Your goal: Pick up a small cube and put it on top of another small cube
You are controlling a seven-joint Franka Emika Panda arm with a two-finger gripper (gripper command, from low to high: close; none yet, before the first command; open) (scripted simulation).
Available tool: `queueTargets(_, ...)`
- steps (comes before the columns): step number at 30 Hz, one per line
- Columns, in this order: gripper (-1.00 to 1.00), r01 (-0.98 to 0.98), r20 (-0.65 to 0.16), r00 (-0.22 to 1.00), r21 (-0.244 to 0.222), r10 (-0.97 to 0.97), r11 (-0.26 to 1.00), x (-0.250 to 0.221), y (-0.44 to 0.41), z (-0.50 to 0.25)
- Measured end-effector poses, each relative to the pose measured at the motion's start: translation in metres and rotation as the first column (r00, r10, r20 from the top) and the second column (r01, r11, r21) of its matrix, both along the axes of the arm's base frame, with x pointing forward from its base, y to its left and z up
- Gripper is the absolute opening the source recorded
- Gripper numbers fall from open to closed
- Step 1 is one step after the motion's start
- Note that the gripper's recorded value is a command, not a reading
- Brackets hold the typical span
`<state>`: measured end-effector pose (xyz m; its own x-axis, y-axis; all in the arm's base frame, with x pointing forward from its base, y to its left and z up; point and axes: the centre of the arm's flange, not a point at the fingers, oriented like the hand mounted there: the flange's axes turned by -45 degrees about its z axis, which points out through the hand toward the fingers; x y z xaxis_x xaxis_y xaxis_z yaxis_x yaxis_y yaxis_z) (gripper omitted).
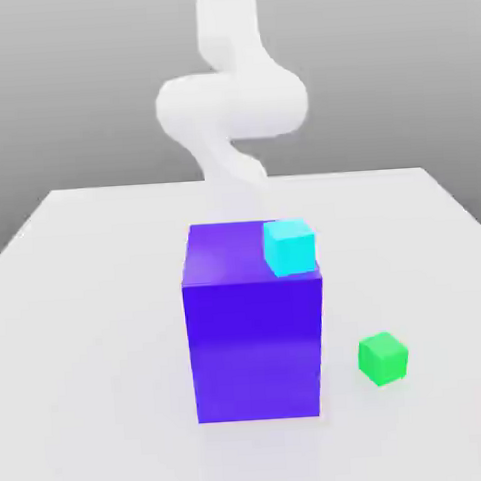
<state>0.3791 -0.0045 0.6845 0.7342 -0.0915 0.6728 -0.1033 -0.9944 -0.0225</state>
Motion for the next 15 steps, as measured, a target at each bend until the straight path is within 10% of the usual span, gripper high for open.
queueTargets(15, 0.0, 0.514, -0.335, 0.818, 0.057, -0.468, 0.856, 0.143, -0.073, -0.212)
